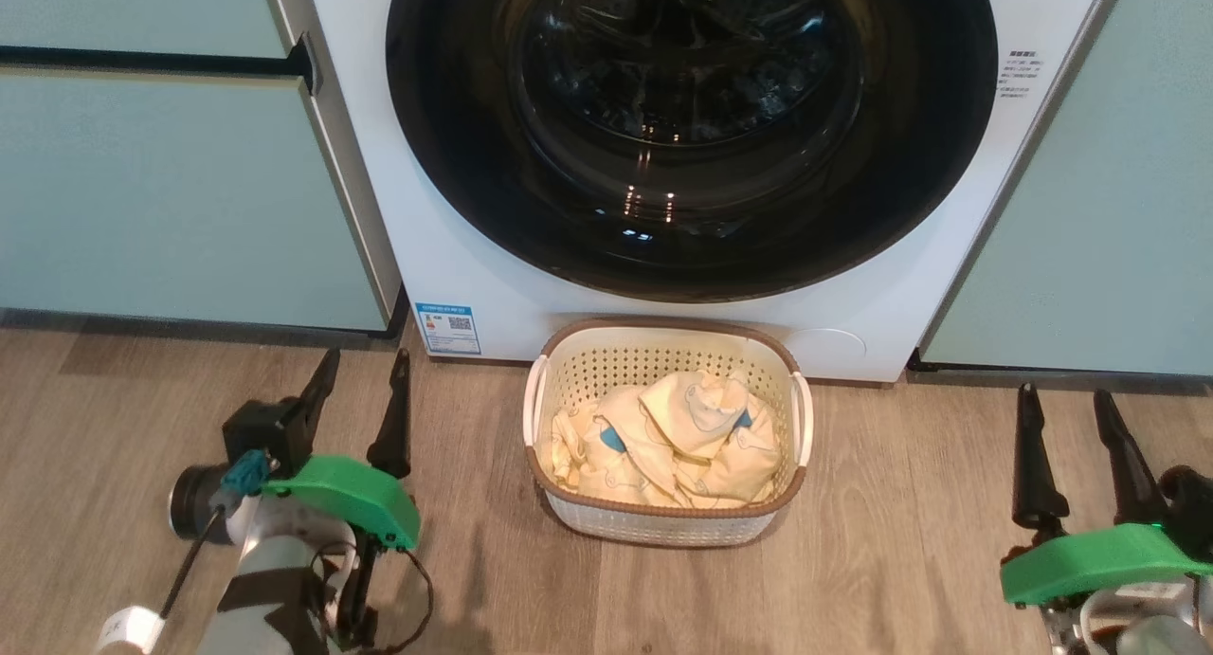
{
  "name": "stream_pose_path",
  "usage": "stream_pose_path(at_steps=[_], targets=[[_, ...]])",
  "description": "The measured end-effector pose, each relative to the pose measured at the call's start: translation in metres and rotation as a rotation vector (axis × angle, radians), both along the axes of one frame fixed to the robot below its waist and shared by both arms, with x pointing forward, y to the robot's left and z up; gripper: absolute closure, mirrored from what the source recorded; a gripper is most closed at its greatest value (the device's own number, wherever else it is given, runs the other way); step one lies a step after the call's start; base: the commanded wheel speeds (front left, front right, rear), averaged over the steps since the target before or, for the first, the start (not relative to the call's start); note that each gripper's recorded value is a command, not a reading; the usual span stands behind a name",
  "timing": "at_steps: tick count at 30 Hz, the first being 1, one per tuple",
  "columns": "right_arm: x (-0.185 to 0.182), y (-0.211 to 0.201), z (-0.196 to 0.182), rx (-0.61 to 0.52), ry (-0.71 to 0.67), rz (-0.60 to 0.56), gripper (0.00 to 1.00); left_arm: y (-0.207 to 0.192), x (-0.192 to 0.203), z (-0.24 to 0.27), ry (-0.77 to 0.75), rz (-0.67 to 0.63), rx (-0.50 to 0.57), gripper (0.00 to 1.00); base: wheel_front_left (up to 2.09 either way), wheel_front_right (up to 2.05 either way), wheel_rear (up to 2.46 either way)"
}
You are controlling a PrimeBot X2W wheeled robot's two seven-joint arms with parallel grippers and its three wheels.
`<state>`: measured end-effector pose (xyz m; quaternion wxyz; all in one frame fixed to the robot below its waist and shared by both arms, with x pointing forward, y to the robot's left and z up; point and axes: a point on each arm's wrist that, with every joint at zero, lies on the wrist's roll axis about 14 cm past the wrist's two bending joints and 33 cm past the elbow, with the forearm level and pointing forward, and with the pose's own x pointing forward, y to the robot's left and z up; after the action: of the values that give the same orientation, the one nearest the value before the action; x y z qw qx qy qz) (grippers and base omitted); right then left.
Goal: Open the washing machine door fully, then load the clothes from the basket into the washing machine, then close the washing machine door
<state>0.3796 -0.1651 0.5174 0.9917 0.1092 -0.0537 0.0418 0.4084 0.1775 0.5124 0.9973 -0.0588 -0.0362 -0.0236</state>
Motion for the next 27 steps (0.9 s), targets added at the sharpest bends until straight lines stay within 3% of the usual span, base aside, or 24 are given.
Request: stream_pose_path(at_steps=[27], targets=[[-0.0007,0.0026,-0.005,0.007,0.016,0.008,0.0,0.0043,0.0017,-0.0031,0.01,0.019,-0.005,0.0,0.0,0.0,0.0]])
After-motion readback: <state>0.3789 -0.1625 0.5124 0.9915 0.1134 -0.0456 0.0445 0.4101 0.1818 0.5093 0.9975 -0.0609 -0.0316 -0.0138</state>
